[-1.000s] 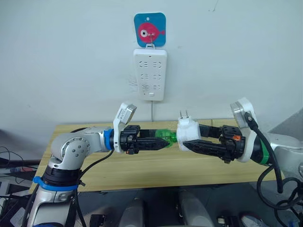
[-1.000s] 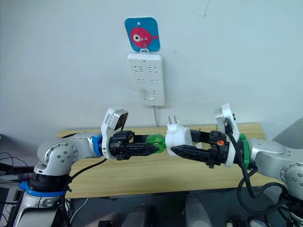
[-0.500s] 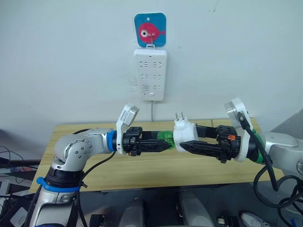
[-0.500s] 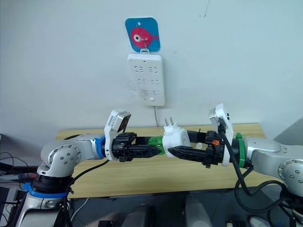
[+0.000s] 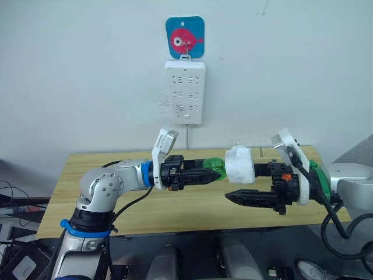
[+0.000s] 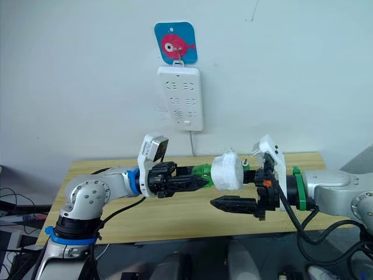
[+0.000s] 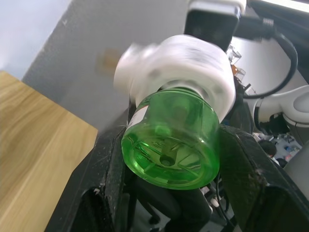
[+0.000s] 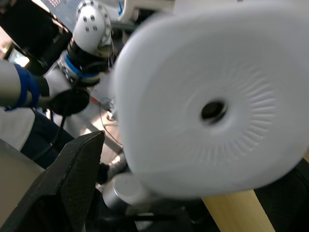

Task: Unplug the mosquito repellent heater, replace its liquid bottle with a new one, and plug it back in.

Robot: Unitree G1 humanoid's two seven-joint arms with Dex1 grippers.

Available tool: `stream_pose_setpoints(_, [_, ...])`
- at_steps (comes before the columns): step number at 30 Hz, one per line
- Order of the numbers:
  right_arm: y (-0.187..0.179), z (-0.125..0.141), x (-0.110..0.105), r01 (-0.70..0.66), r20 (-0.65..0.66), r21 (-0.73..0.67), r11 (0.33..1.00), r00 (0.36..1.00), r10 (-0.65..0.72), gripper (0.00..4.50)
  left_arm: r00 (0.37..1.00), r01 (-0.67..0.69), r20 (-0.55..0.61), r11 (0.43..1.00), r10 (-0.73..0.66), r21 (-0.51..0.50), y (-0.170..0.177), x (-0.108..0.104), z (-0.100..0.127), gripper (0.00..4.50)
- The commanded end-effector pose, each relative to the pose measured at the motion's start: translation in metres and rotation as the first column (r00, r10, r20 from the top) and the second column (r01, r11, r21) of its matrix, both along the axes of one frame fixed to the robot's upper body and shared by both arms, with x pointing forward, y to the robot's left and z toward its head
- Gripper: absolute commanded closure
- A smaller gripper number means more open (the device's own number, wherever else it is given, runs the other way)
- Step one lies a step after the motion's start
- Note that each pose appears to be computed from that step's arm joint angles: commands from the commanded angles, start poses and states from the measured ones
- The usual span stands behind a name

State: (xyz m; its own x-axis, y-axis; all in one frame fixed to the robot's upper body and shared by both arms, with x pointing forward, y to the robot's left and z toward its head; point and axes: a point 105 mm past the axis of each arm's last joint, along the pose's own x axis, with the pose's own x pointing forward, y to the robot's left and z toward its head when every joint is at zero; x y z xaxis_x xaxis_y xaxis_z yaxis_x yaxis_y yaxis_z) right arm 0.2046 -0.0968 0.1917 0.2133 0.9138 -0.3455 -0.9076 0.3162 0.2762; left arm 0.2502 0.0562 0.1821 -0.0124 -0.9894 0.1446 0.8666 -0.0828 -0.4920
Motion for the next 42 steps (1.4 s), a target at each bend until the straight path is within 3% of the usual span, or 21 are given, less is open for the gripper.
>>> stream_pose_setpoints(1, [-0.002,-0.006,-0.012,-0.052,0.046,-0.067,0.996,0.997,0.055,0.0,1.0,-0.012,0.016,0.998,0.012,-0.059,0.0,0.002,0.013,2.06])
stream_pose_setpoints(4, [-0.018,-0.019,-0.017,-0.045,0.06,-0.145,0.988,0.997,0.054,0.61,1.0,-0.022,0.021,0.999,0.023,-0.05,0.002,0.007,0.014,2.06])
stream_pose_setpoints(7, [-0.035,-0.023,-0.015,-0.022,0.078,-0.2,0.98,0.996,0.038,1.65,0.999,-0.019,0.031,1.0,0.02,-0.024,0.004,0.007,0.012,2.06])
stream_pose_setpoints(11, [-0.051,-0.013,0.01,0.086,0.218,-0.204,0.975,0.975,-0.04,3.09,0.999,0.025,0.022,1.0,-0.025,0.007,0.008,0.003,0.01,2.06])
stream_pose_setpoints(15, [-0.042,0.006,0.042,0.148,0.368,-0.12,0.982,0.925,-0.095,4.5,0.993,0.117,-0.008,0.992,-0.116,0.05,0.011,-0.007,0.007,2.06])
stream_pose_setpoints(18, [-0.032,0.007,0.062,0.165,0.438,-0.095,0.982,0.893,-0.108,4.5,0.989,0.15,-0.019,0.986,-0.149,0.068,0.014,-0.009,0.007,2.06])
stream_pose_setpoints(20, [-0.024,0.007,0.065,0.137,0.448,-0.085,0.987,0.89,-0.085,4.5,0.987,0.158,-0.021,0.985,-0.157,0.071,0.015,-0.009,0.008,2.06])
stream_pose_setpoints(27, [0.008,-0.003,0.025,-0.105,0.331,-0.059,0.993,0.936,0.119,4.5,0.993,0.12,-0.022,0.992,-0.119,0.036,0.013,-0.002,0.013,2.06])
stream_pose_setpoints(36, [0.016,0.011,-0.003,-0.179,0.257,0.003,0.984,0.951,0.172,4.5,1.0,-0.008,0.014,0.999,0.008,0.04,0.01,0.015,0.007,2.06])
stream_pose_setpoints(42, [0.018,0.028,-0.002,-0.148,0.231,0.073,0.986,0.965,0.128,4.5,0.992,-0.068,0.109,0.994,0.059,0.088,0.008,0.023,-0.002,2.06])
